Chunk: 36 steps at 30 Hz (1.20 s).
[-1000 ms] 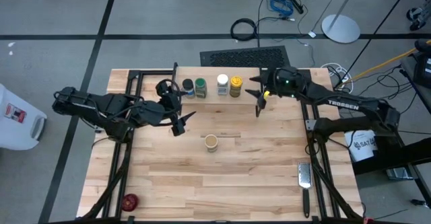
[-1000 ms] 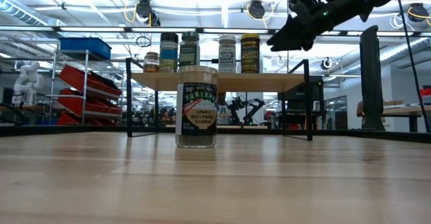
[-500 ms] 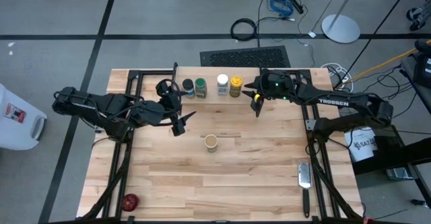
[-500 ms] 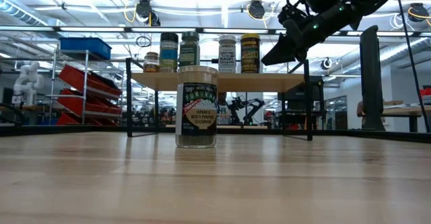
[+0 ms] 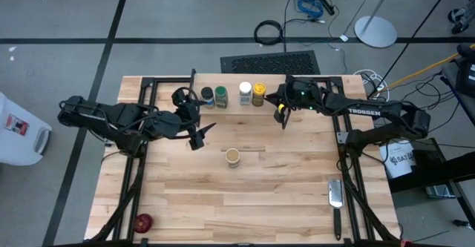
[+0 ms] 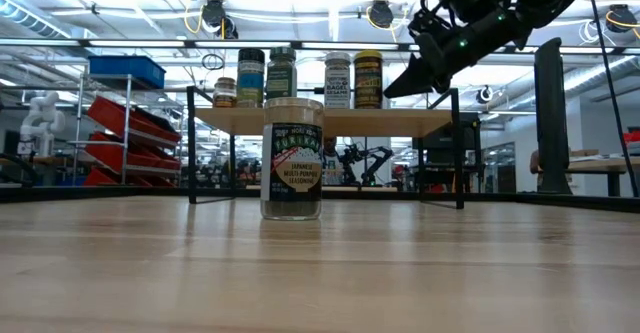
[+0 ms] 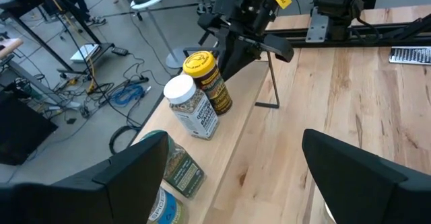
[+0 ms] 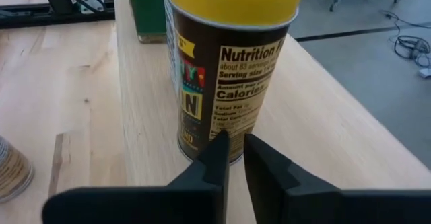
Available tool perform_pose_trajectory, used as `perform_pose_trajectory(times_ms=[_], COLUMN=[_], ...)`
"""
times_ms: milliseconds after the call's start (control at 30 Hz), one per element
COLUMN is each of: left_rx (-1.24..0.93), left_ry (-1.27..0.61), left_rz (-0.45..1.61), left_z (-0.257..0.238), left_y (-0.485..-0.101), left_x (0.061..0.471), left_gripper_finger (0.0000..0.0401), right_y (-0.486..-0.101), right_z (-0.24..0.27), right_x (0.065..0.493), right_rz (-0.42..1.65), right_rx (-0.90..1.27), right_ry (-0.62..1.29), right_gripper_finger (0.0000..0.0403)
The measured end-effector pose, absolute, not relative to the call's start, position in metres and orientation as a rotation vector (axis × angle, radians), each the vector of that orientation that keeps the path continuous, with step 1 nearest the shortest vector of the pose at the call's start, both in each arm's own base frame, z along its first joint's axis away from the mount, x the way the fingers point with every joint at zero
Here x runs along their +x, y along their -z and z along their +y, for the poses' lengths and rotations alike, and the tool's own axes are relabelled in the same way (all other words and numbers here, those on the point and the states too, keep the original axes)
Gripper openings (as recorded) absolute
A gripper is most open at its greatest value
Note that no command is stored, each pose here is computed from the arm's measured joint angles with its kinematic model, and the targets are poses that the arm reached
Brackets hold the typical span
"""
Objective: Shelf spices
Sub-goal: Put the yellow seasoning bottle can on the shelf, then put the brown seasoning bottle on the shelf
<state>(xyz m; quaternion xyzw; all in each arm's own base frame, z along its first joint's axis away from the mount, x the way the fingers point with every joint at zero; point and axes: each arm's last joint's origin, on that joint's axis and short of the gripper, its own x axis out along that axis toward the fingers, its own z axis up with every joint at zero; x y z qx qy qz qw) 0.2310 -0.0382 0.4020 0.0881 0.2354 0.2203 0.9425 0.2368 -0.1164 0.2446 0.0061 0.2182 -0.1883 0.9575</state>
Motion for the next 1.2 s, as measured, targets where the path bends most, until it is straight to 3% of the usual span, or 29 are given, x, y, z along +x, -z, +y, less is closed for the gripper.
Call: perform_pose_trajectory(times_ms=[500, 667, 933, 1200], left_rx=[0.175, 0.234, 0.120, 0.089], left_ry=[-0.352, -0.283, -0.109, -0.025], left_rz=[0.522, 0.583, 0.578, 0.725], left_z=[-0.042, -0.041, -0.038, -0.046], left_y=[-0.396, -0.371, -0.344, -0.289], left_x=[0.237, 0.246, 0.264, 0.286], left_gripper_finger=[0.0352, 0.0352, 0.0352, 0.0352], right_y=[-0.261, -0.268, -0.268, -0.268], right_z=[-0.100, -0.078, -0.034, -0.005], right_x=[0.228, 0.230, 0.239, 0.243], right_rz=[0.389, 0.365, 0.375, 0.371], right_rx=[0.090, 0.110, 0.079, 0.085], right_ry=[0.364, 0.284, 0.100, -0.013], right_gripper_finger=[0.0029, 0.0029, 0.0029, 0.0029])
